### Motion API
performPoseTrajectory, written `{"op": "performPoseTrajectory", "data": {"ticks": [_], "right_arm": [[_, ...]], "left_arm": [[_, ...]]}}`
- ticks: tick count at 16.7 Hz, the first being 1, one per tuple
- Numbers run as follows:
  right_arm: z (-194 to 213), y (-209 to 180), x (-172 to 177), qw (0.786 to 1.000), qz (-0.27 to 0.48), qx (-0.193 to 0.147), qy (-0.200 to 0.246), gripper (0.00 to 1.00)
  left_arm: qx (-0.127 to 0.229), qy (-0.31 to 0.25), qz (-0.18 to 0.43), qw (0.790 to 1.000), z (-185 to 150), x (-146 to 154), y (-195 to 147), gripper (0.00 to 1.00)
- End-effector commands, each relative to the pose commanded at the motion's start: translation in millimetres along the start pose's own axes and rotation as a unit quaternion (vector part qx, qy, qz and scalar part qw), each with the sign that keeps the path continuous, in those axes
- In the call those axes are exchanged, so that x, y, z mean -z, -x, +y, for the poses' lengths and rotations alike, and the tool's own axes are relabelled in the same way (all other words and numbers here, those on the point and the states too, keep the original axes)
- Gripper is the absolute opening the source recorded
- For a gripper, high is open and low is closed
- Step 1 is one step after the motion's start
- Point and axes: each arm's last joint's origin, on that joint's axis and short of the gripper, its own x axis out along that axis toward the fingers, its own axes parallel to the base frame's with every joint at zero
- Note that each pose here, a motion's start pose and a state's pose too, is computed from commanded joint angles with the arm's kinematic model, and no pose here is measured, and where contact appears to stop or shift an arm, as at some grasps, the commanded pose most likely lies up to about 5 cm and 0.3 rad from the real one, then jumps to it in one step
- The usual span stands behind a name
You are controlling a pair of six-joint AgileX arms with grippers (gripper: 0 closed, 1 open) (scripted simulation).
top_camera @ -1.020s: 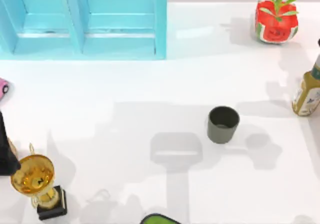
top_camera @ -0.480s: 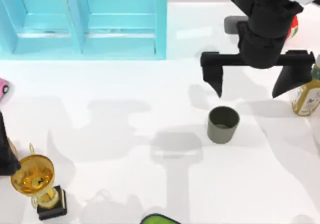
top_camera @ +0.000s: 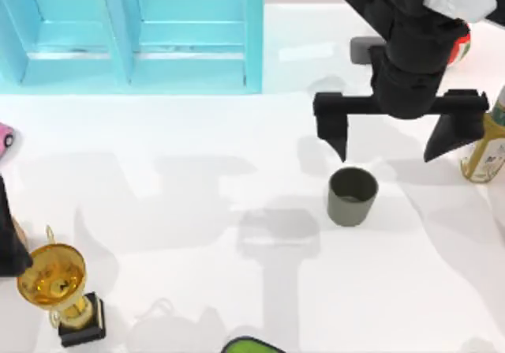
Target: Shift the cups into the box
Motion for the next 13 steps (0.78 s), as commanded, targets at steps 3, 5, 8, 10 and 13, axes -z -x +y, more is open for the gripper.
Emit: {"op": "performPoseTrajectory", "data": {"ticks": [3, 5, 8, 10, 13], "right_arm": [[1, -32, -2, 1.0, -0.001, -0.001, 0.0, 1.0], [1, -56, -2, 1.0, -0.004, -0.002, 0.0, 1.0], [0, -79, 1, 1.0, -0.002, -0.001, 0.0, 1.0], [0, -80, 1, 1.0, -0.001, -0.001, 0.0, 1.0], [0, -80, 1, 1.0, -0.001, -0.001, 0.0, 0.92]], "left_arm": [[0.0, 0.0, 0.0, 1.0, 0, 0, 0, 1.0], [0.0, 0.0, 0.0, 1.0, 0, 0, 0, 1.0], [0.0, 0.0, 0.0, 1.0, 0, 0, 0, 1.0], [0.0, 0.0, 0.0, 1.0, 0, 0, 0, 1.0], [0.0, 0.0, 0.0, 1.0, 0, 0, 0, 1.0]]}}
